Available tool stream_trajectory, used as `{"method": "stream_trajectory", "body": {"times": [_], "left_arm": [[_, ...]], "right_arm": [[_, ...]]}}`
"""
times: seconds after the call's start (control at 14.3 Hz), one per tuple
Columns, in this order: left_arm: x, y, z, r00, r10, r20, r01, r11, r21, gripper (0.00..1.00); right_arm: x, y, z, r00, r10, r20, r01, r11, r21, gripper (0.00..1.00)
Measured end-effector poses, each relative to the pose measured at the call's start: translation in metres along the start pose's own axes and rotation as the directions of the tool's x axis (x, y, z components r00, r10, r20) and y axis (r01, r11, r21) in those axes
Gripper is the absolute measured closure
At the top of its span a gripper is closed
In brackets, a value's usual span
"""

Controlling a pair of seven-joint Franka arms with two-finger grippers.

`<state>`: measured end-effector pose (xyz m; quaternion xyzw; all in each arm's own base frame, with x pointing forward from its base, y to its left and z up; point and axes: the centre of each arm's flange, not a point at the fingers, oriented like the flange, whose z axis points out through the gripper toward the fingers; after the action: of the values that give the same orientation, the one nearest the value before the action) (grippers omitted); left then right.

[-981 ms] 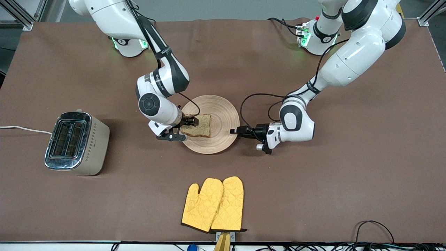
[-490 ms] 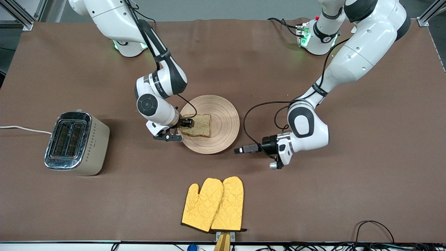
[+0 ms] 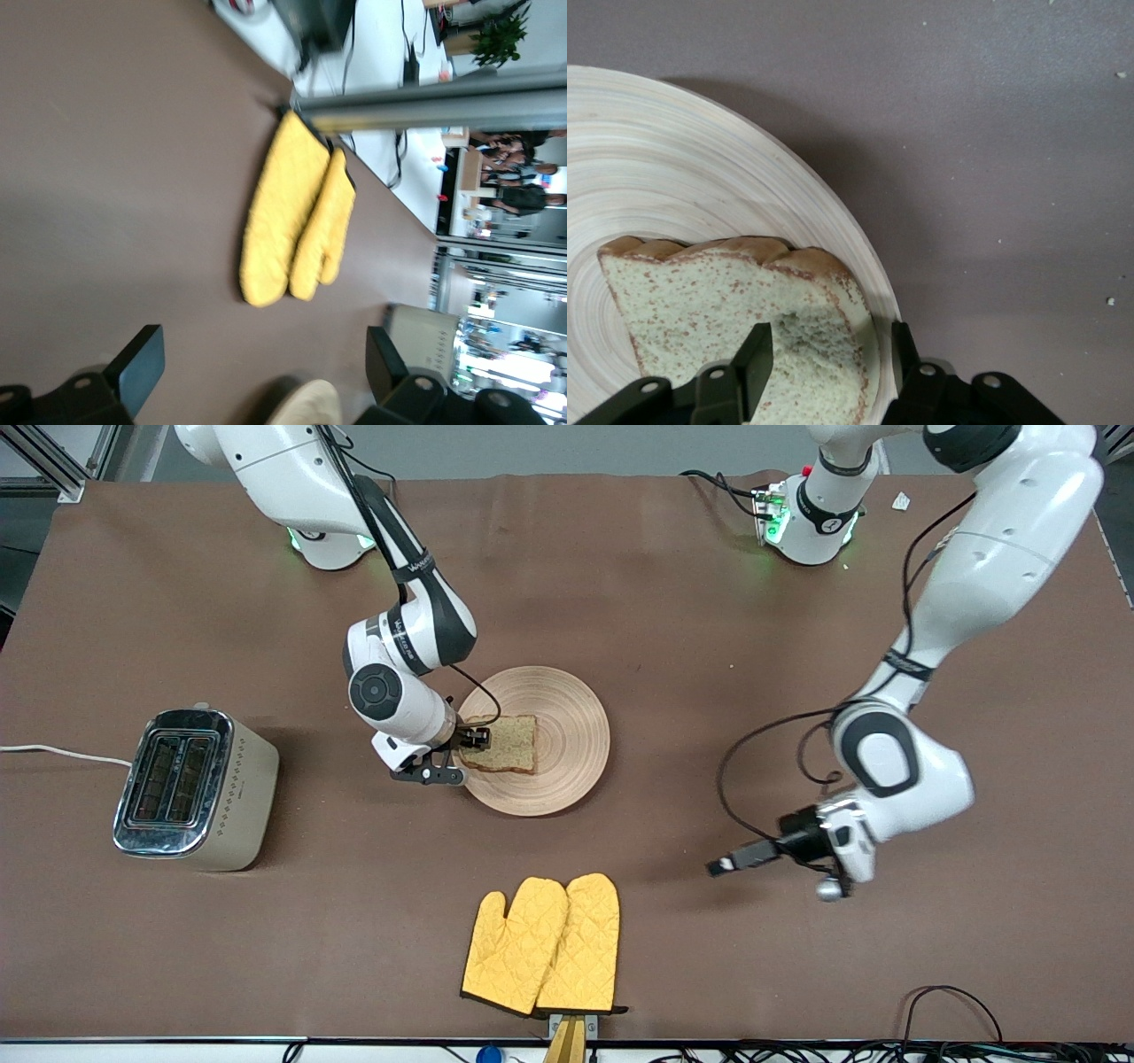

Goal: Move plate and put bread in toaster
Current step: 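Open the left gripper and draw it back from the plate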

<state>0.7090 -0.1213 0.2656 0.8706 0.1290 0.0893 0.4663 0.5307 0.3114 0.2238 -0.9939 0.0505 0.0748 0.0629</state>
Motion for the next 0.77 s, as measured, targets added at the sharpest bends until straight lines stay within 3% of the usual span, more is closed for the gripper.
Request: {"method": "stream_trajectory", "body": {"times": [0.14,0.42,0.77], "left_arm": [[0.027,-0.009,-0.068,0.999,0.038,0.031,-0.04,0.997,0.067,0.0],[0.059,-0.008,-0.208,0.991,0.052,0.127,-0.087,0.954,0.288,0.0],[0.042,0.075,-0.266,0.984,0.066,0.163,-0.139,0.861,0.489,0.0]], "right_arm": [[0.0,0.0,0.0,1.0,0.0,-0.001,0.0,1.0,0.0,0.46],[0.0,0.0,0.0,1.0,0.0,-0.002,0.0,1.0,0.0,0.53],[0.0,0.0,0.0,1.0,-0.006,-0.003,0.006,1.0,-0.003,0.6]]}}
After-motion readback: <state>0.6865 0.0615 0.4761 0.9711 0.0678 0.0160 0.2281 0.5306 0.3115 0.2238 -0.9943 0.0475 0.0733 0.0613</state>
